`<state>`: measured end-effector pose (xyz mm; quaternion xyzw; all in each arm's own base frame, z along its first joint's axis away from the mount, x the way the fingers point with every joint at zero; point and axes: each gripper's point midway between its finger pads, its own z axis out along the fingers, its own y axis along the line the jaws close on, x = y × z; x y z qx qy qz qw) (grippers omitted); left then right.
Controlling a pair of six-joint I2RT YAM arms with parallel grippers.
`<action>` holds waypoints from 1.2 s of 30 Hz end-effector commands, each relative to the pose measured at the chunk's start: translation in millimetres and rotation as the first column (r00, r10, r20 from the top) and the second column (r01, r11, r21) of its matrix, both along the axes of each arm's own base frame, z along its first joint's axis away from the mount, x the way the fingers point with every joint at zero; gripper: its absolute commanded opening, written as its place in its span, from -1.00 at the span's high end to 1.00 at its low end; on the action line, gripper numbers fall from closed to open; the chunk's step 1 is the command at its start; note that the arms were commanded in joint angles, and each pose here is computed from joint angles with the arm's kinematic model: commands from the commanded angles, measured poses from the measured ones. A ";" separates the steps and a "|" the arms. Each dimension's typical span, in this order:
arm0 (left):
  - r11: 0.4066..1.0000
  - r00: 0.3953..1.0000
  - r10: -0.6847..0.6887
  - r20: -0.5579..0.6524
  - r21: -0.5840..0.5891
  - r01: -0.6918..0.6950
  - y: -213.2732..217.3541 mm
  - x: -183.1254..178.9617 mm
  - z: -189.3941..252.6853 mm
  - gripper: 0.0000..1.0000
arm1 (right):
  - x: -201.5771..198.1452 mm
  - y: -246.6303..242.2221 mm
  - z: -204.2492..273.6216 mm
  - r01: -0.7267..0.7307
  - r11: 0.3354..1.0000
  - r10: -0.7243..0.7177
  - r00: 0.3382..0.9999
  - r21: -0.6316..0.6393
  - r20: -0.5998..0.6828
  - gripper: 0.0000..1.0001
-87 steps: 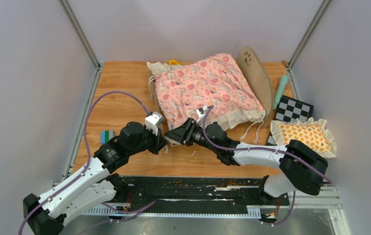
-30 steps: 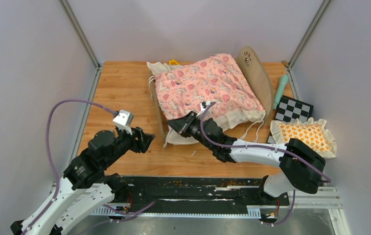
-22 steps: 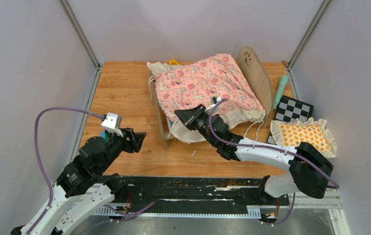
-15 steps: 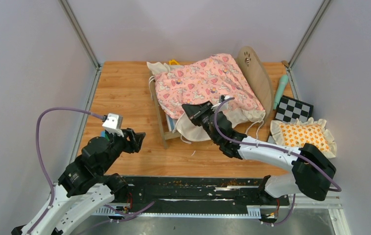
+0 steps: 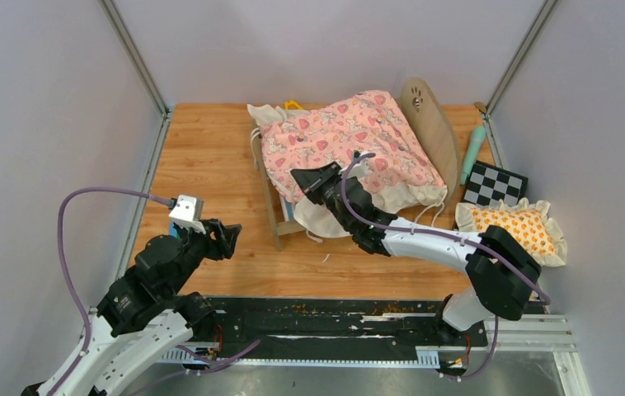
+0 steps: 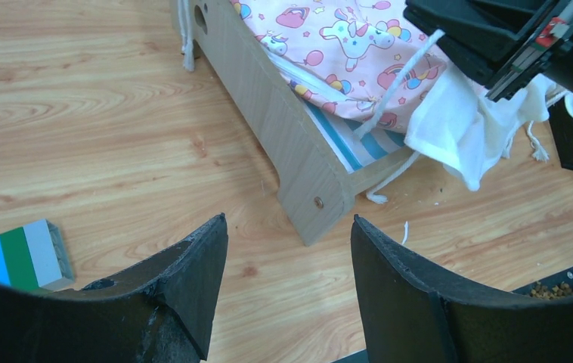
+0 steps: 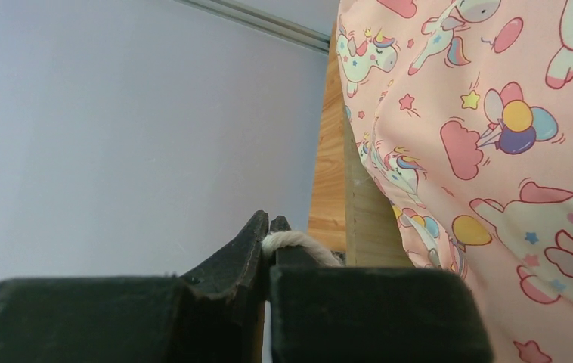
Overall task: Set up the pet bed
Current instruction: Cross the ropes on the bed frame.
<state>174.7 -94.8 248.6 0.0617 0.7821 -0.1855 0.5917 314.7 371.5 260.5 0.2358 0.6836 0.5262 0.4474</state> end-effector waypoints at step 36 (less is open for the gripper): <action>1.000 1.000 -0.018 0.024 -0.001 0.018 -4.9 2.8 3.1 -0.36 | 2.4 55.7 -44.7 -0.147 0.985 0.147 0.989 -0.090 -0.001 1.00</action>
